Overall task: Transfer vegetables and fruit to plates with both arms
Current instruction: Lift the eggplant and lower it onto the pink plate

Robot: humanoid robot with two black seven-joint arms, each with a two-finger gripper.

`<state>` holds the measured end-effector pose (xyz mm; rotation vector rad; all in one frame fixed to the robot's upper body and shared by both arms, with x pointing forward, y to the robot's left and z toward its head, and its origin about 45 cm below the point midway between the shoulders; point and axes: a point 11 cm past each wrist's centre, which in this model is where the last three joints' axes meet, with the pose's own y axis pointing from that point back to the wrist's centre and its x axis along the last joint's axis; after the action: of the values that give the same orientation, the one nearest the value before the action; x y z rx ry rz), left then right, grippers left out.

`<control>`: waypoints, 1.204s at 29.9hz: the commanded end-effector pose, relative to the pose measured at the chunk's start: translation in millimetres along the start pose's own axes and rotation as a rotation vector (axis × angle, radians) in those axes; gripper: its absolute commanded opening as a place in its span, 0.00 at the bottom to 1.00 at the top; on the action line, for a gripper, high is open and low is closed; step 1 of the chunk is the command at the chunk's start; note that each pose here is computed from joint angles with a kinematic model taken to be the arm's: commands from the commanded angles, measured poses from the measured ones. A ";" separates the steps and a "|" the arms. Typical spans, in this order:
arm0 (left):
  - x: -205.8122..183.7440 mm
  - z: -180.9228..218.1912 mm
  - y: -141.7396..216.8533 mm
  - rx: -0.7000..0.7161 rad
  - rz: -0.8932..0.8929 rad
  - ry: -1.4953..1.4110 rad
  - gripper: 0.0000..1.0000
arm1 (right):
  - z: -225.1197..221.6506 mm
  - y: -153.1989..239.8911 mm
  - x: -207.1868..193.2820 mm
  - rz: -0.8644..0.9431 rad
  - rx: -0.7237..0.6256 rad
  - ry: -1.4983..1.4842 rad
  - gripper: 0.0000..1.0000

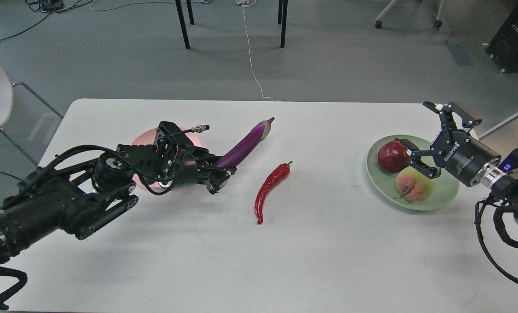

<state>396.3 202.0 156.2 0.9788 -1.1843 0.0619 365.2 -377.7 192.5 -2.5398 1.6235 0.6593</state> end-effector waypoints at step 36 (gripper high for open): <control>-75.8 -95.7 90.6 0.267 -0.145 0.092 0.39 | 8.8 -3.0 -5.5 -0.012 -0.006 -0.021 0.98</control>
<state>388.9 353.3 147.6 1.2804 -1.0347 0.1515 363.3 -369.9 186.5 -2.5350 1.6026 0.6860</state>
